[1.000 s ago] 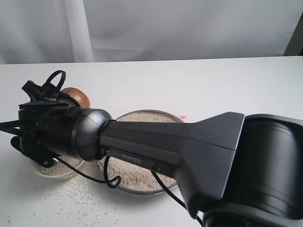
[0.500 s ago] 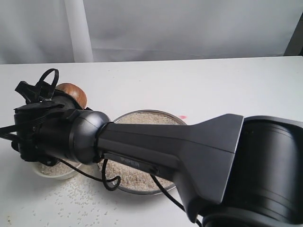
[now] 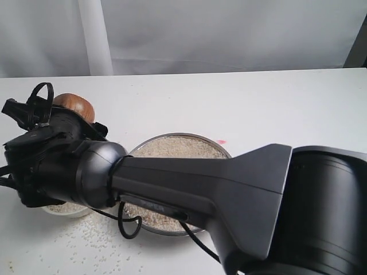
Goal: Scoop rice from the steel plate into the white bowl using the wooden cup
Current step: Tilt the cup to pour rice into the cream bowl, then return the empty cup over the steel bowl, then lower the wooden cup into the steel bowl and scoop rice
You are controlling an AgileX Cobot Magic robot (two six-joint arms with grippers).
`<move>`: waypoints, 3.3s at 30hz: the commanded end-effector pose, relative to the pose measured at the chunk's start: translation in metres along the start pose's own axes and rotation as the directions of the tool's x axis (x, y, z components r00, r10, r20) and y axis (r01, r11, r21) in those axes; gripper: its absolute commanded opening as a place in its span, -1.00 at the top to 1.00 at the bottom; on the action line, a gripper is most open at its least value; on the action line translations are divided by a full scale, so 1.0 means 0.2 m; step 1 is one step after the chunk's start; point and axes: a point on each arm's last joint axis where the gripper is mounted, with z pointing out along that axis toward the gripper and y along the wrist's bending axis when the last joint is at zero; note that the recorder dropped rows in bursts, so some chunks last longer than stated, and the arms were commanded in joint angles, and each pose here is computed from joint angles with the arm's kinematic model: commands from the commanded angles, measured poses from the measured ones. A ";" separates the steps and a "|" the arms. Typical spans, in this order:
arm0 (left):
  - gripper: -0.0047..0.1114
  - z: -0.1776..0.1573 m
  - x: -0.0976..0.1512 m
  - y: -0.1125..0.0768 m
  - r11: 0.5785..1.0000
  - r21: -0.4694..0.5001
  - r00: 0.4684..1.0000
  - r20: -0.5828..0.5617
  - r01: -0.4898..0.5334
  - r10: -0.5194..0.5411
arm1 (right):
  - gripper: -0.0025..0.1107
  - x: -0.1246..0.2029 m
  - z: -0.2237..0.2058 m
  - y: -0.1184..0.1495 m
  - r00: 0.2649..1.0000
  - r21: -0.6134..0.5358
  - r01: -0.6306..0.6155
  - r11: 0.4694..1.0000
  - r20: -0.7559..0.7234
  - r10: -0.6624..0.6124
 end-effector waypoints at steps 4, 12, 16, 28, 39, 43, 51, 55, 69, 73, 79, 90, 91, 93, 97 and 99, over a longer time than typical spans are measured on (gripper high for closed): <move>0.92 0.00 -0.01 0.00 1.000 0.009 1.000 0.010 0.006 -0.006 | 0.96 0.03 -0.03 -0.03 0.998 0.027 0.029 0.999 -0.058 -0.027; 0.92 0.00 -0.01 0.00 1.000 0.009 1.000 0.010 0.006 -0.006 | 0.96 0.04 -0.03 -0.05 0.995 0.059 0.039 0.998 -0.094 -0.033; 0.92 0.00 -0.01 0.00 1.000 0.009 1.000 0.010 0.006 -0.006 | 0.96 0.04 -0.05 -0.07 0.990 0.086 0.081 0.993 -0.121 -0.071; 0.92 0.00 -0.01 0.00 1.000 0.009 1.000 0.010 0.006 -0.006 | 0.96 0.03 -0.05 -0.02 0.975 0.013 -0.189 0.982 -0.113 0.189; 0.92 0.00 -0.01 0.00 1.000 0.009 1.000 0.010 0.006 -0.006 | 0.96 0.40 -0.12 0.11 0.753 -0.290 -0.655 0.698 -0.184 0.631; 0.92 0.00 -0.01 0.00 1.000 0.009 1.000 0.010 0.006 -0.006 | 0.96 0.62 -0.20 0.16 0.724 -0.387 -0.679 0.624 -0.211 0.657; 0.92 0.00 -0.01 0.00 1.000 0.009 1.000 0.010 0.006 -0.006 | 0.96 0.76 -0.02 0.37 0.744 -0.442 -0.667 0.599 -0.347 0.572; 0.92 0.00 -0.01 0.00 1.000 0.009 1.000 0.010 0.006 -0.006 | 0.96 0.67 0.12 0.47 0.783 -0.492 -0.622 0.610 -0.369 0.501; 0.92 0.00 -0.01 0.00 1.000 0.009 1.000 0.010 0.006 -0.006 | 0.96 0.43 0.22 0.72 0.927 -0.676 -0.375 0.634 -0.268 0.262; 0.92 0.00 -0.01 0.00 1.000 0.009 1.000 0.010 0.006 -0.006 | 0.96 0.41 0.22 0.75 0.933 -0.693 -0.359 0.625 -0.260 0.248; 0.92 0.00 -0.01 0.00 1.000 0.009 1.000 0.010 0.006 -0.006 | 0.96 0.39 0.23 0.75 0.930 -0.694 -0.367 0.619 -0.251 0.270; 0.92 0.00 -0.01 0.00 1.000 0.009 1.000 0.010 0.006 -0.006 | 0.96 0.28 0.28 0.78 0.931 -0.703 -0.357 0.616 -0.211 0.298; 0.92 0.00 -0.01 0.00 1.000 0.009 1.000 0.010 0.006 -0.006 | 0.96 0.27 0.28 0.79 0.929 -0.702 -0.360 0.615 -0.214 0.301; 0.92 0.00 -0.01 0.00 1.000 0.009 1.000 0.010 0.006 -0.006 | 0.96 0.27 0.28 0.78 0.930 -0.698 -0.359 0.619 -0.209 0.303; 0.92 0.00 -0.01 0.00 1.000 0.009 1.000 0.010 0.006 -0.006 | 0.96 0.25 0.28 0.76 0.932 -0.688 -0.353 0.634 -0.195 0.306; 0.92 0.00 -0.01 0.00 1.000 0.009 1.000 0.010 0.006 -0.006 | 0.96 0.22 0.27 0.74 0.930 -0.684 -0.352 0.639 -0.179 0.321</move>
